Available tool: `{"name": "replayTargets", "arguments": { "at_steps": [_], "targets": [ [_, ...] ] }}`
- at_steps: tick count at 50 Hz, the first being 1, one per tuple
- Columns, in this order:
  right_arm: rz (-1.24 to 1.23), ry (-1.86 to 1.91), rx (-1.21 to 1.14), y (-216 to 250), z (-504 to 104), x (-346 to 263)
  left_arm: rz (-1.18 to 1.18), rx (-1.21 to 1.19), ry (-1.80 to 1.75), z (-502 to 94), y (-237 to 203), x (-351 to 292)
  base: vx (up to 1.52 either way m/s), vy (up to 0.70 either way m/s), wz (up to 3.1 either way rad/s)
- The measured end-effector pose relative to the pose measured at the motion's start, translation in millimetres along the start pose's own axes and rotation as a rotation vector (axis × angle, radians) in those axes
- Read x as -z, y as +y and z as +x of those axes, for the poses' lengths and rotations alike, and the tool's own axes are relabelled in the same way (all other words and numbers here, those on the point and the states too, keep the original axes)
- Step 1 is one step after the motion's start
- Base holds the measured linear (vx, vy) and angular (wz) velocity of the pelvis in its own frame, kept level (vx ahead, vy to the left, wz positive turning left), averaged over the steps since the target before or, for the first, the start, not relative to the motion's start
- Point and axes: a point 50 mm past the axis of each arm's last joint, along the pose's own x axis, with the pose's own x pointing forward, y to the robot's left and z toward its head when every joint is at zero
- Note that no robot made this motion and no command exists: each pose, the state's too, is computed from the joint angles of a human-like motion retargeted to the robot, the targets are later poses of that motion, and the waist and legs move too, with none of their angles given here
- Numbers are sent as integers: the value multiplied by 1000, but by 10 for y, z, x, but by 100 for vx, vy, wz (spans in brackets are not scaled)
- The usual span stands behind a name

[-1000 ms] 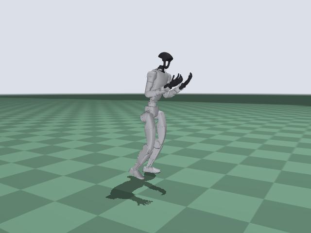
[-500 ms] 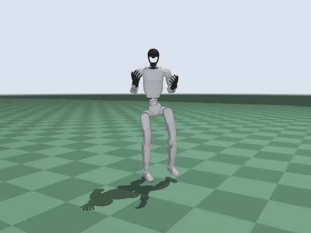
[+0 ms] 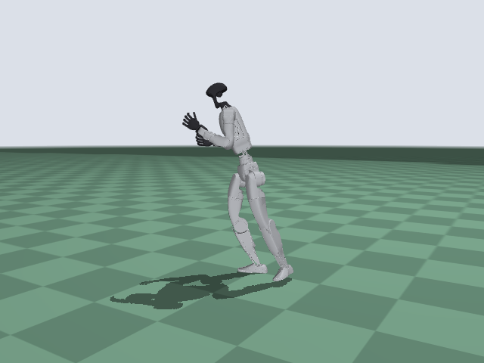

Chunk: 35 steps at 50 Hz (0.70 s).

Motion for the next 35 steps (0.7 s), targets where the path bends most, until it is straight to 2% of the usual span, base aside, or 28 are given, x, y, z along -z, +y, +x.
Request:
{"name": "replayTargets", "arguments": {
  "at_steps": [3, 6, 9, 12, 14, 15, 16, 17, 19, 22, 28, 32, 35],
  "targets": [
    [-104, 83, -36, -67, 10, 36, -38, 21, 44, -53, 27, 17, 32, -29, -291],
    [-365, 107, -106, -76, 55, 48, -4, 20, 122, -280, 177, 35, 33, -31, -363],
    [-476, 82, -162, -31, 124, 164, 142, -11, 235, -641, 403, 45, 30, -22, -413],
    [-176, 6, -94, 96, 326, 421, 94, -230, 428, -1148, 564, 207, 30, -3, -397],
    [16, -110, -70, 286, 548, 423, -62, -420, 540, -1505, 585, 292, 41, 7, -290],
    [25, -202, -101, 376, 665, 309, 207, -301, 668, -1634, 680, 251, 51, 10, -206],
    [54, -294, -127, 465, 760, 182, 366, -216, 748, -1732, 751, 189, 59, 11, -148],
    [121, -381, -141, 542, 823, 39, 309, -223, 746, -1763, 754, 100, 65, 15, -114],
    [269, -538, -163, 658, 884, -237, 48, -299, 645, -1731, 756, -116, 73, 21, -77],
    [451, -618, -242, 827, 852, -429, 75, -273, 646, -1695, 794, -268, 82, 31, -52],
    [367, -449, -430, 958, 793, -239, -5, -274, 592, -1580, 755, -17, 82, 42, 32],
    [168, -243, -224, 662, 669, 298, 165, -190, 434, -1133, 628, 407, 83, 39, 64],
    [67, -40, -2, 272, 313, 597, 264, -98, 147, -331, 412, 391, 84, 26, 58]
  ]
}}
